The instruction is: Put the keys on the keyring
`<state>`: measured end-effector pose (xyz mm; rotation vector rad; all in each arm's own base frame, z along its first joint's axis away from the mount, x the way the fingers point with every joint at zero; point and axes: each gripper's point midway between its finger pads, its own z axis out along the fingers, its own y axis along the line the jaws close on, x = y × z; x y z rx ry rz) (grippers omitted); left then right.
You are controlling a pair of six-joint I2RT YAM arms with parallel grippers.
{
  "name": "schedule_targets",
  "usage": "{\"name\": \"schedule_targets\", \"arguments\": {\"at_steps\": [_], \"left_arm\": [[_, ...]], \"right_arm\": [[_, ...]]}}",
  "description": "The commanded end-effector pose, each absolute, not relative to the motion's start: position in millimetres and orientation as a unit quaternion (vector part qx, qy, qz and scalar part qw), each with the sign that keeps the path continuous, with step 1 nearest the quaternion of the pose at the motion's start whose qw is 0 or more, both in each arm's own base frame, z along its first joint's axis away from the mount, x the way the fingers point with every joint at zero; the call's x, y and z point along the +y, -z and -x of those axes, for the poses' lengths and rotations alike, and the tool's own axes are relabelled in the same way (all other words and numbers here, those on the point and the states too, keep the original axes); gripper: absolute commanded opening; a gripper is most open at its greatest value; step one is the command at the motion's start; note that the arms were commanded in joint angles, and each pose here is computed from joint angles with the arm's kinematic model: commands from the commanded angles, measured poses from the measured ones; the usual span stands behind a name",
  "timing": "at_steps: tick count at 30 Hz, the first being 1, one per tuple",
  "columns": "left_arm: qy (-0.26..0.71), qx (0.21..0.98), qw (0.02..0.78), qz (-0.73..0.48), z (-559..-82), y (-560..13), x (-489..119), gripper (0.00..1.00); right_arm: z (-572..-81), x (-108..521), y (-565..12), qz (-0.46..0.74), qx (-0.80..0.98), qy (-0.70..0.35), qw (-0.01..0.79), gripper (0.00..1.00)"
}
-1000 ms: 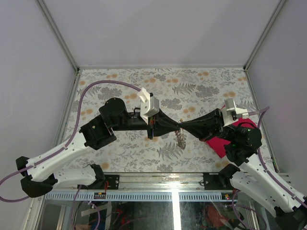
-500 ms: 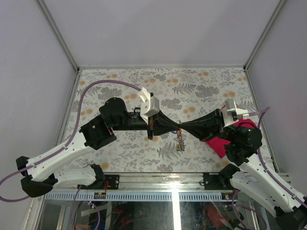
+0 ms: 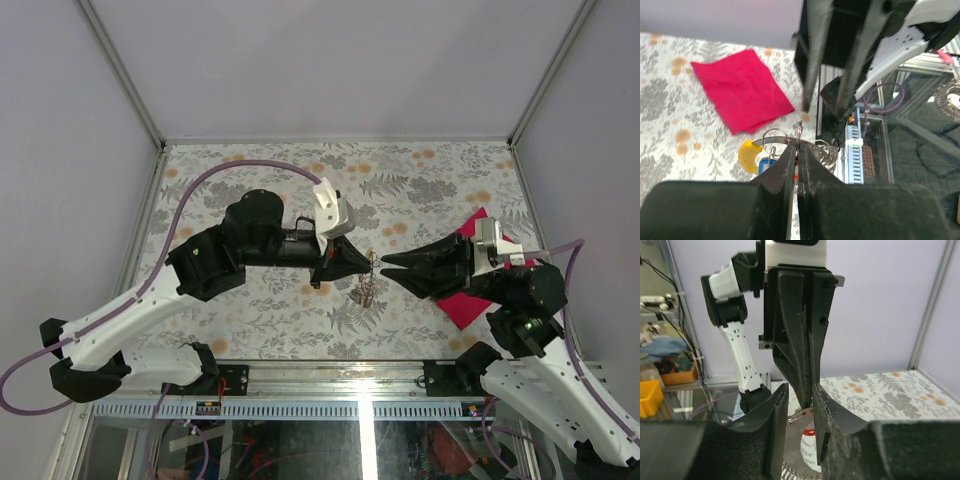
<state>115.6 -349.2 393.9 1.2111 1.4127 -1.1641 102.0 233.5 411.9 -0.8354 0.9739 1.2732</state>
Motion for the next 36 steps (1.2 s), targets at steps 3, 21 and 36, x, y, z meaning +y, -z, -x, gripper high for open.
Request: {"name": "schedule_targets", "arguments": {"at_steps": [3,21,36], "left_arm": [[0.388,0.634,0.409,-0.53,-124,-365,-332,0.0],[0.258,0.699,0.299,-0.596,-135,-339,-314,0.0],[0.256,0.682,0.287,-0.622,-119,-338,-320,0.0]], "right_arm": [[-105,225,-389,0.411,0.472,-0.477,0.617,0.36],[-124,237,-356,0.401,0.503,-0.481,0.596,0.37],[-115,260,-357,0.413,0.462,-0.564,0.546,0.37]]}}
